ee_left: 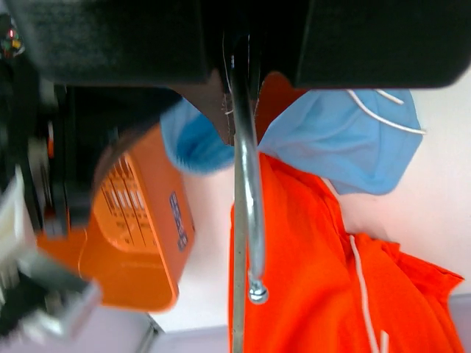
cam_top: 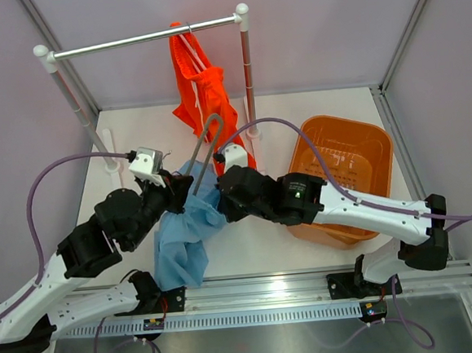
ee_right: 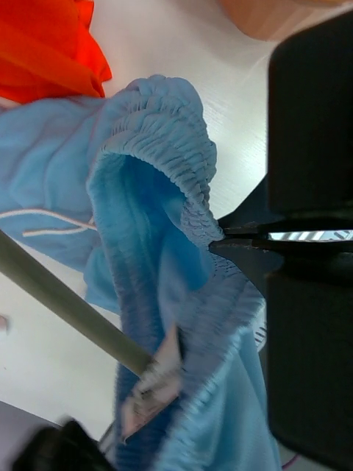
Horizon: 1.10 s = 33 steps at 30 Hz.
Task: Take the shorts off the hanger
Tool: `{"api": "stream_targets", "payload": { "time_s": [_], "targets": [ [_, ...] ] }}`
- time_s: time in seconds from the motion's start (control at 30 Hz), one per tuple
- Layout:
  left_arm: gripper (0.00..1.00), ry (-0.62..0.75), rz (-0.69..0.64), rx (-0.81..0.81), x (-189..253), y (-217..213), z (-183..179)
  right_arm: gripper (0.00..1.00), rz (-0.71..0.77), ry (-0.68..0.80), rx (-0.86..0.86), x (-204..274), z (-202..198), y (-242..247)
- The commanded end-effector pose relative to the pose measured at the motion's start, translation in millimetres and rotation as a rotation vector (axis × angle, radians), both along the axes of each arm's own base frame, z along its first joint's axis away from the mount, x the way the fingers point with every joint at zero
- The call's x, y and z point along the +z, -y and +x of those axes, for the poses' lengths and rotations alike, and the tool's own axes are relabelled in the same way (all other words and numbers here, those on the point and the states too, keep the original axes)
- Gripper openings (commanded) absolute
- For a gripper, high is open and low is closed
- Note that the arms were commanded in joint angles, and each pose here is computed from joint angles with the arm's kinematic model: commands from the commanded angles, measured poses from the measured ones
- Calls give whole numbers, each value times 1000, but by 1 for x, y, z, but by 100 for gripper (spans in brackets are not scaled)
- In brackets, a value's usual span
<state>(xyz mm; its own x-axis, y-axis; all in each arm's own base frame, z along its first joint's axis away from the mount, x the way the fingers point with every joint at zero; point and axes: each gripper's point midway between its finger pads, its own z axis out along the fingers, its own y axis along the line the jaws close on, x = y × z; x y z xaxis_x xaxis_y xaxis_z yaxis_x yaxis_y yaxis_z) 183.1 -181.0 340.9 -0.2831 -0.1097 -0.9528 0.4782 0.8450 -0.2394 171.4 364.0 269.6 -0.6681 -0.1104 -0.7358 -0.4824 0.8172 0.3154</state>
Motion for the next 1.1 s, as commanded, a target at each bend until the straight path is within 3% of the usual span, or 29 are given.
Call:
{"api": "stream_targets", "payload": {
  "time_s": [0.0, 0.4, 0.7, 1.07],
  "targets": [
    [0, 112, -216, 130, 64, -7, 18, 0, 42, 61, 48, 27, -23, -25],
    [0, 266, -279, 336, 122, -39, 38, 0, -32, 80, 231, 14, -109, -71],
    [0, 340, -207, 488, 145, -61, 57, 0, -88, 70, 264, -4, -150, -65],
    [0, 344, -199, 559, 149, -79, 85, 0, -128, 43, 248, -21, -177, -39]
  ]
}}
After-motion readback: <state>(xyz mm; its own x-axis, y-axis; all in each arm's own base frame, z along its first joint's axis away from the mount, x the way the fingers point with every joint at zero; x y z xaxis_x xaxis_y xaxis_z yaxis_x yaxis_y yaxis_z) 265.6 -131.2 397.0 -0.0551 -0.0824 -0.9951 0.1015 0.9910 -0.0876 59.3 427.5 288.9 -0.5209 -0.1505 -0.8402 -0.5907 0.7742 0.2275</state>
